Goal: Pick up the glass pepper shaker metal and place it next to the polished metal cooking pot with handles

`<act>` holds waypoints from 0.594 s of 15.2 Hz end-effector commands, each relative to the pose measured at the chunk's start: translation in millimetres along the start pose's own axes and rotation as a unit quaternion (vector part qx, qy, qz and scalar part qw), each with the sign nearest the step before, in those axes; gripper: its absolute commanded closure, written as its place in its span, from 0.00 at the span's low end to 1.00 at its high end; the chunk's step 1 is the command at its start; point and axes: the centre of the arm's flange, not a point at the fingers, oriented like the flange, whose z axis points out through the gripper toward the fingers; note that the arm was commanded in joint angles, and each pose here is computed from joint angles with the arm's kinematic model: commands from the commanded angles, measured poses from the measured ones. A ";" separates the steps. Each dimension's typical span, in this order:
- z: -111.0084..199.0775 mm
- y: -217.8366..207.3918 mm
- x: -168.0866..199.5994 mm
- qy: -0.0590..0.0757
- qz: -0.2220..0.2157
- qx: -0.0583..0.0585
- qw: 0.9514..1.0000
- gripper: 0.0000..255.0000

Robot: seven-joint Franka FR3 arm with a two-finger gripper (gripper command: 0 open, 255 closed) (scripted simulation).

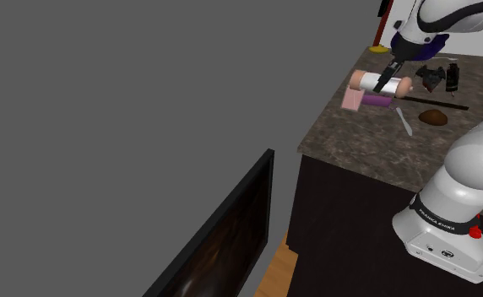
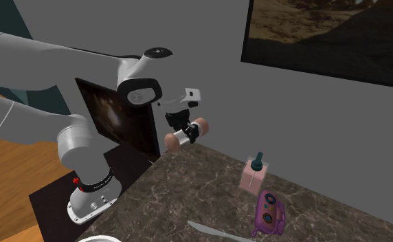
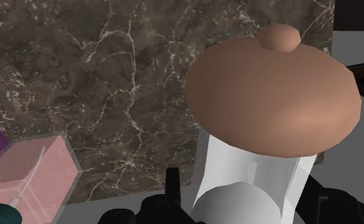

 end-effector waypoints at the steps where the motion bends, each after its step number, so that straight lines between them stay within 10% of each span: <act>1: -10.0 0.4 3.0 0.000 0.000 0.000 1.000 1.00; 9: -47.3 5.0 -1.1 0.000 0.000 0.000 1.000 1.00</act>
